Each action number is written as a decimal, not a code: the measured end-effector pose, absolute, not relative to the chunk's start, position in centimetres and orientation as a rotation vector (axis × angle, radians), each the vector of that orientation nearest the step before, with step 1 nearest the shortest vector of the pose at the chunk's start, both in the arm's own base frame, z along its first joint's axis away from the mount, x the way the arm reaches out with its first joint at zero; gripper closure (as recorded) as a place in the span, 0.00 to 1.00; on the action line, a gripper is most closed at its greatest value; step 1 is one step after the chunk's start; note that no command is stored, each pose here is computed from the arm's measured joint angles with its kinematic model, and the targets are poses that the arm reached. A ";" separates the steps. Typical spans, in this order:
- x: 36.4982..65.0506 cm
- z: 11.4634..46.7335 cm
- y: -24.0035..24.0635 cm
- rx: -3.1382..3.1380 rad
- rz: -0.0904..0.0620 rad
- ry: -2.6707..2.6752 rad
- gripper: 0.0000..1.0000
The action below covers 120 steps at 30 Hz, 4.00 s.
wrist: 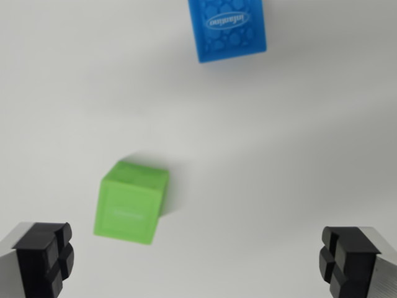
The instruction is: Stack cube
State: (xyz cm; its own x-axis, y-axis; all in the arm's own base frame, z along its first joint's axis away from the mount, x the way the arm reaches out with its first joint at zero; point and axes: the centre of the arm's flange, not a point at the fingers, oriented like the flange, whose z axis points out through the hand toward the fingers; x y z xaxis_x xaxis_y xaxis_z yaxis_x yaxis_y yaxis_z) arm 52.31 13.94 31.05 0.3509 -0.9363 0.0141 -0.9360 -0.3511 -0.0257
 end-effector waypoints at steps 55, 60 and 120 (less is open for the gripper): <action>48.6 13.4 22.8 -2.409 0.009 2.021 0.00; 48.6 12.4 22.8 -2.409 0.008 2.020 0.00; 48.7 13.3 22.8 -2.406 0.000 2.017 1.00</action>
